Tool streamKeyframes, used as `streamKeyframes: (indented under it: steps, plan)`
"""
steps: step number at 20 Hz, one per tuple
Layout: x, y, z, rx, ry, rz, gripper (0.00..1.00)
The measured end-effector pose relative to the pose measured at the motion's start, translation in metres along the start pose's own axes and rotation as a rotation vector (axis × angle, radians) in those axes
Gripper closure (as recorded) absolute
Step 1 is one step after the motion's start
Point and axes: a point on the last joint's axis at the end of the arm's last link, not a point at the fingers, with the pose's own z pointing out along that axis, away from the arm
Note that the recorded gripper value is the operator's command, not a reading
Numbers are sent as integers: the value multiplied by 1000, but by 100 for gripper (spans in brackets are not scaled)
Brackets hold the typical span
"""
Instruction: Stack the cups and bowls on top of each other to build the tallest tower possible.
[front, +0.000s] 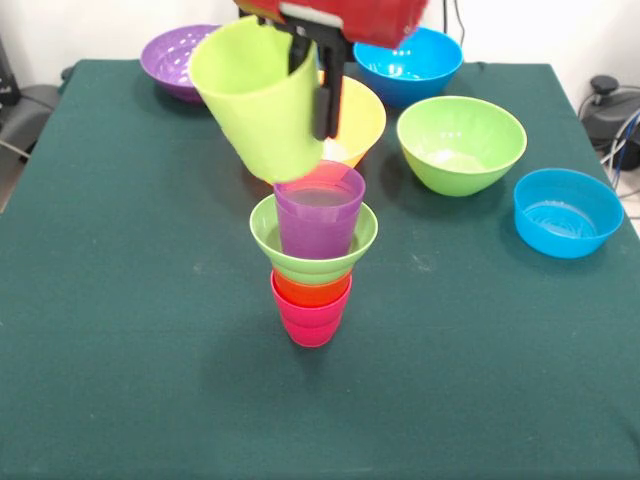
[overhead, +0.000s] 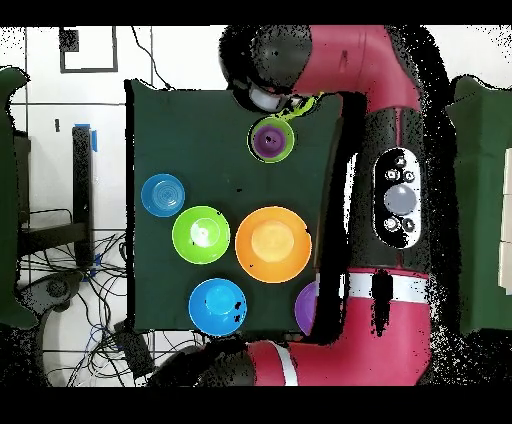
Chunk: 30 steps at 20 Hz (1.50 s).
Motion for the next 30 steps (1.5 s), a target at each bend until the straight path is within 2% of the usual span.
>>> streamKeyframes:
  steps: [6,12,16,23,30]
  plan:
    - [9,17,15,18,9,-22,100]
    - [14,23,20,35,9,-32,100]
    - [15,22,19,47,11,-31,100]
    - [19,13,17,95,41,-25,100]
    - [20,9,14,114,37,-22,100]
